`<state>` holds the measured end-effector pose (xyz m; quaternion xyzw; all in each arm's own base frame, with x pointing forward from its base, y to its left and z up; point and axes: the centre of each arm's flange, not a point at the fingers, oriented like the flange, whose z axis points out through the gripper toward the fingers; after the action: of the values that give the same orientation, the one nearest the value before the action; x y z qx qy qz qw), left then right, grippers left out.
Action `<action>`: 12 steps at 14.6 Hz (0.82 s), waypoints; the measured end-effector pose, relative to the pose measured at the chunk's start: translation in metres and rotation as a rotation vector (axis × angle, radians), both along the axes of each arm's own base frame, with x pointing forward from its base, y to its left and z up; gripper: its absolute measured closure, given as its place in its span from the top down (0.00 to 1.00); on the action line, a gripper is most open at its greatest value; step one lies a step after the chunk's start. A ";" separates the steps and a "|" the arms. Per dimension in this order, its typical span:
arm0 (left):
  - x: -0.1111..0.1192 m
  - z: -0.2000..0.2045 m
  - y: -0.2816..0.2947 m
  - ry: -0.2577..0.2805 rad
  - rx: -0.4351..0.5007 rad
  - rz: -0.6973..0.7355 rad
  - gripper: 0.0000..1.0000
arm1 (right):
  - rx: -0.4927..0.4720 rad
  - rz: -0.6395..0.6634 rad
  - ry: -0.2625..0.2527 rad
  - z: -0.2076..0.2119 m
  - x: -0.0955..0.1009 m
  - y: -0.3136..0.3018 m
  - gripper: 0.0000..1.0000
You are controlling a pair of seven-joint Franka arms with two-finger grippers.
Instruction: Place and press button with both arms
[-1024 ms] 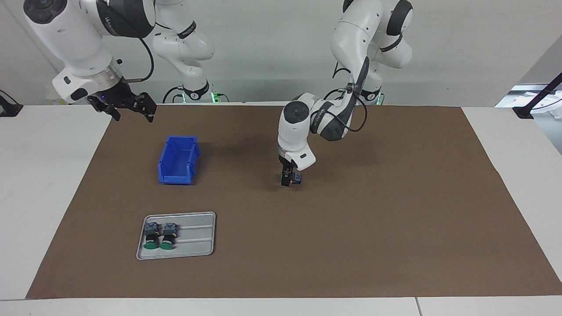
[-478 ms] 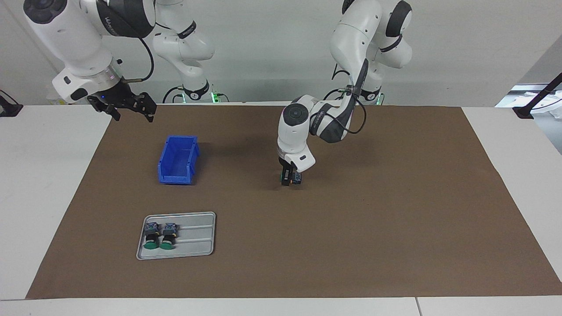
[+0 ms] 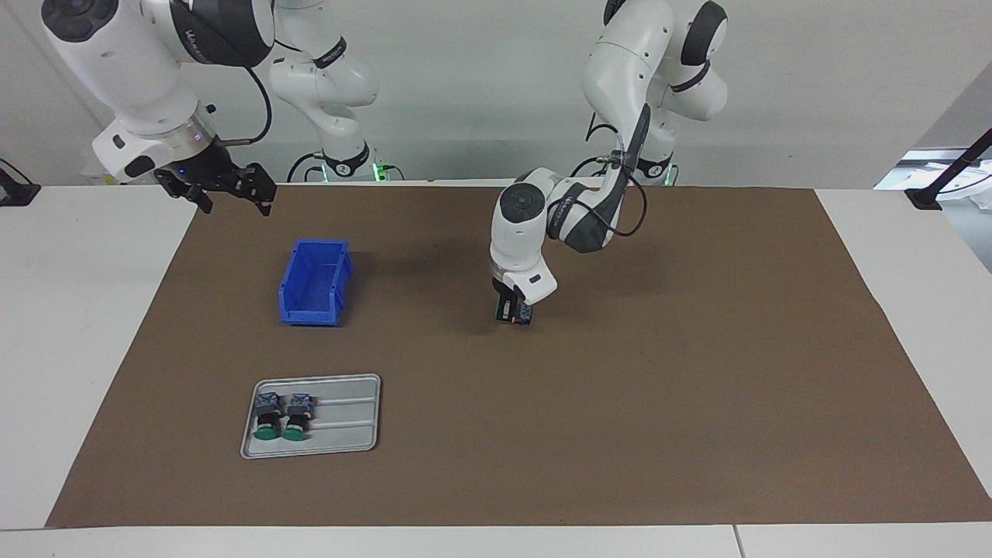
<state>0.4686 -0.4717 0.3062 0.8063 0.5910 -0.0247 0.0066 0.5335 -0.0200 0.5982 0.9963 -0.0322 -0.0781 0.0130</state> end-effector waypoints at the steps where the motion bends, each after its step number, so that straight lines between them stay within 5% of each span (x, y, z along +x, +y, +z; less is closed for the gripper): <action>1: 0.000 0.000 0.000 -0.001 -0.001 0.000 0.33 | 0.000 0.000 0.000 0.000 0.000 0.000 0.99; 9: 0.012 0.027 0.000 -0.035 -0.030 0.013 0.33 | 0.000 0.000 0.000 0.000 0.000 0.000 0.99; 12: 0.038 0.054 0.030 -0.049 -0.072 0.075 0.33 | 0.000 0.000 0.000 0.000 0.000 0.000 0.99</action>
<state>0.5064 -0.4419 0.3601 0.7830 0.6193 -0.0260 0.0510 0.5335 -0.0200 0.5981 0.9963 -0.0322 -0.0781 0.0130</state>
